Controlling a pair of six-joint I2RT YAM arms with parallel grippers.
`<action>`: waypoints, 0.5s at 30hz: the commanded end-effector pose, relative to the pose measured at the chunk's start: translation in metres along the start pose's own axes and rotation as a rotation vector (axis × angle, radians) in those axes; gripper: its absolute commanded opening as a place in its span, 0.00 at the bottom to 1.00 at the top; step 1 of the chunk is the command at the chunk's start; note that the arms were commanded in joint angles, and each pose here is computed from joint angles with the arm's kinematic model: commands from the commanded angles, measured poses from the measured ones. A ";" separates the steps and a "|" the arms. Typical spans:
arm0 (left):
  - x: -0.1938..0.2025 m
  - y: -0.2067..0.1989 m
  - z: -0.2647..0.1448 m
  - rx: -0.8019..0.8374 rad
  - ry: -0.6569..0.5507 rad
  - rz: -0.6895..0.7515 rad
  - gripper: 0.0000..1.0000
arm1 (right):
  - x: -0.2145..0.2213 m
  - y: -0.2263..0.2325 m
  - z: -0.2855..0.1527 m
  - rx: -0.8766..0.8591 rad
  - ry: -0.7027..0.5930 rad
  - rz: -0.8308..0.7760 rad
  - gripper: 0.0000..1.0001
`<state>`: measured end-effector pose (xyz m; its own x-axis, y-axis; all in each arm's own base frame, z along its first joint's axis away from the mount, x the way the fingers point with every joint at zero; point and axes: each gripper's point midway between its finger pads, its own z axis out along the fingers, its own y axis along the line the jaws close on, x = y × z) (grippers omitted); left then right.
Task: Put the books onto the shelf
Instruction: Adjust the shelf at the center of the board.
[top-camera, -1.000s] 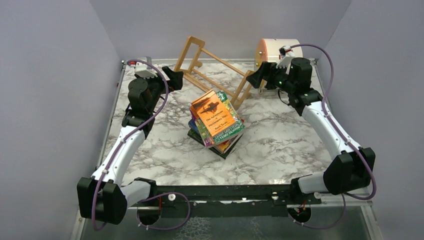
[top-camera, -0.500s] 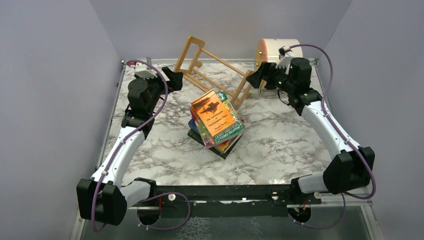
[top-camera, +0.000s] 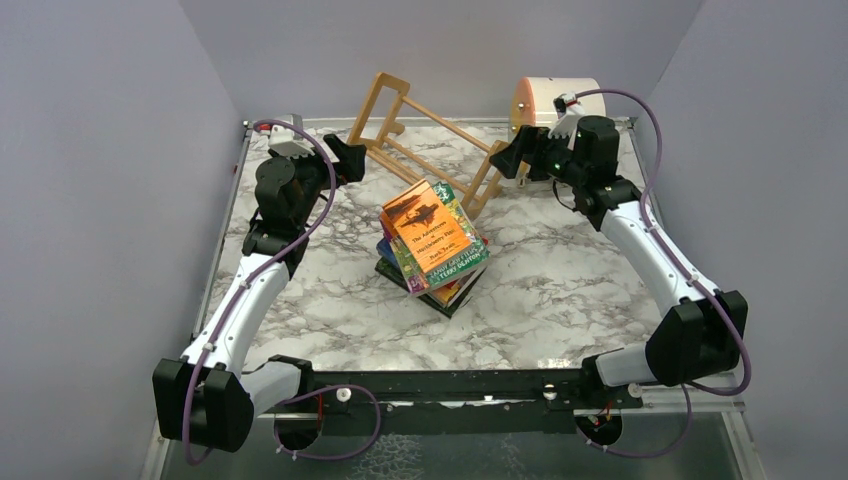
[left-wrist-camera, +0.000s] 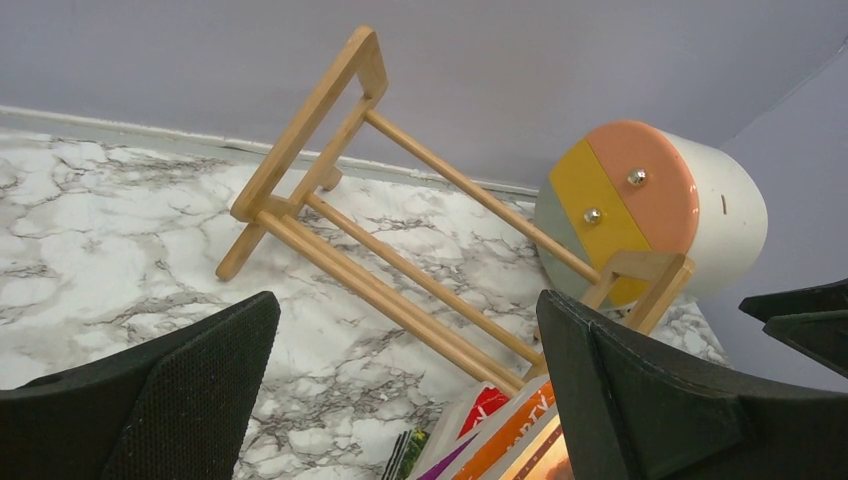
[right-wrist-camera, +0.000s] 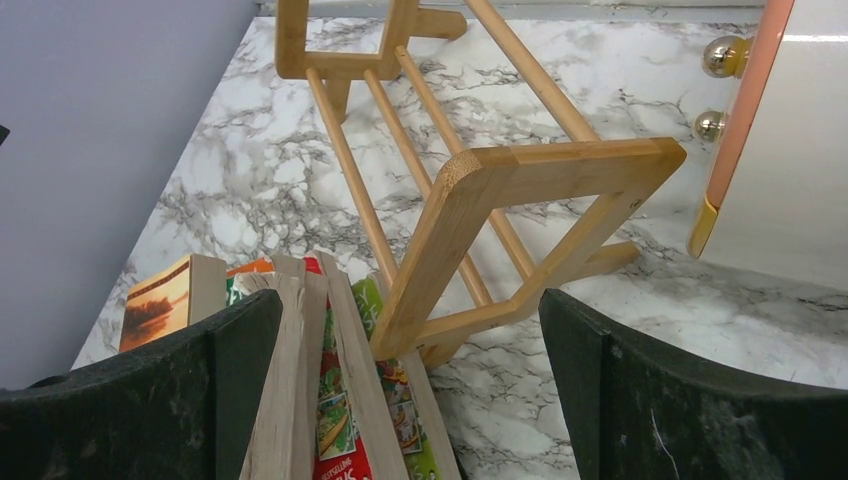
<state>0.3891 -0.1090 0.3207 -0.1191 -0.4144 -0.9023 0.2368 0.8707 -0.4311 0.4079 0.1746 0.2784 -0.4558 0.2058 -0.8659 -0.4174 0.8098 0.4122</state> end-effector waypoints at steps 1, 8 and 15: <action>-0.020 -0.005 -0.005 0.002 -0.053 0.015 0.99 | -0.006 0.008 0.001 -0.024 0.006 0.001 1.00; -0.020 -0.005 -0.007 -0.002 -0.053 0.019 0.99 | -0.001 0.007 0.004 -0.020 0.019 0.004 1.00; -0.019 -0.003 -0.008 -0.011 -0.052 0.020 0.99 | 0.002 0.005 0.005 -0.004 0.029 0.005 1.00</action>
<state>0.3864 -0.1063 0.3214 -0.1165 -0.4085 -0.9053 0.2270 0.8764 -0.4247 0.4073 0.1780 0.2688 -0.4828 0.1958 -0.8535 -0.4113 0.8097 0.4185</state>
